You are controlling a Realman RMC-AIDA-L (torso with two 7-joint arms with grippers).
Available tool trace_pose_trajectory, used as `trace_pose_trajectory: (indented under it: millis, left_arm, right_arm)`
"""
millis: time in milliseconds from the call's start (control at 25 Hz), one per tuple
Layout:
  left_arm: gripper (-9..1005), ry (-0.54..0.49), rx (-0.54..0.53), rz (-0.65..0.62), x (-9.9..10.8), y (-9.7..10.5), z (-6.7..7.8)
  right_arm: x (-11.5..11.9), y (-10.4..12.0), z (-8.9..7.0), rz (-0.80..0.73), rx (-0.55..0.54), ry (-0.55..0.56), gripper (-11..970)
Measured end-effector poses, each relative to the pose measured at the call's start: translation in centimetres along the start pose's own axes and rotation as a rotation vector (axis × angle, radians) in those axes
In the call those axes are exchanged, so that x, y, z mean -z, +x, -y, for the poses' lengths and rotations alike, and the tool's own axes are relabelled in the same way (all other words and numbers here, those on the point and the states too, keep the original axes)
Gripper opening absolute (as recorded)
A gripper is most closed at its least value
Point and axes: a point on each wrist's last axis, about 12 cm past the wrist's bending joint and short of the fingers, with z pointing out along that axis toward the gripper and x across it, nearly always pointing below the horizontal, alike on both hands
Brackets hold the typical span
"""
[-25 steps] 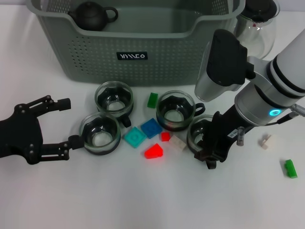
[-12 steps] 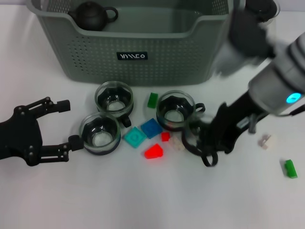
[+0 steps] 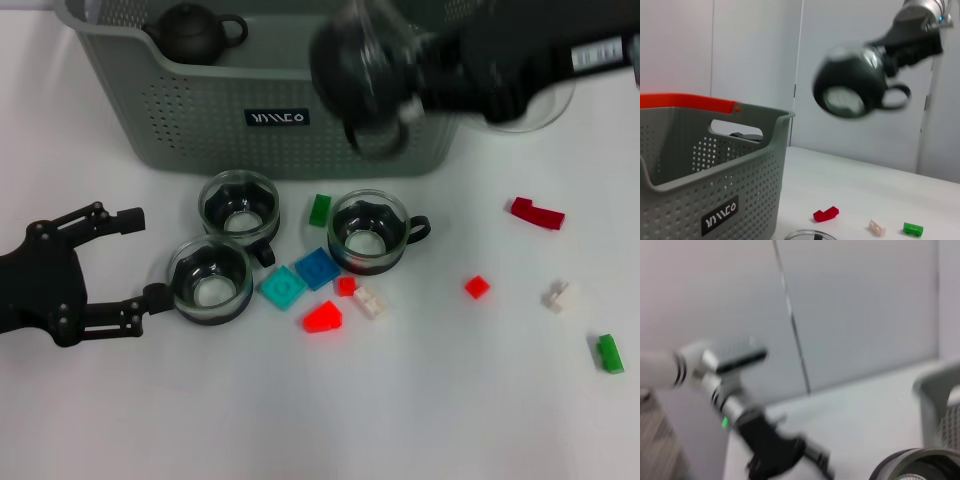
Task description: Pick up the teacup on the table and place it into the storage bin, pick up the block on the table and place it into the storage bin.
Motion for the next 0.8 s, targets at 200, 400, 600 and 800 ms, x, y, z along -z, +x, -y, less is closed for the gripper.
trace_pose_trajectory:
  millis: [200, 400, 600, 800]
  left_arm:
    - [947, 0.002, 0.005, 0.006, -0.2, 0.0, 0.0]
    - [947, 0.003, 0.004, 0.008, -0.3, 0.0, -0.1]
    - [947, 0.007, 0.009, 0.012, -0.4, 0.1, 0.0]
    - [946, 0.011, 0.017, 0.019, -0.6, 0.2, 0.2]
  right_arm:
    - [-1.2, -2.2, 1.1, 0.123, 0.057, 0.087, 62]
    - [-5.4, -4.6, 4.4, 0.134, 0.047, 0.241, 60]
    - [-10.4, -5.9, 9.0, 0.003, -0.051, 0.417, 58]
    - [-13.5, -5.8, 12.4, -0.153, -0.151, 0.611, 56]
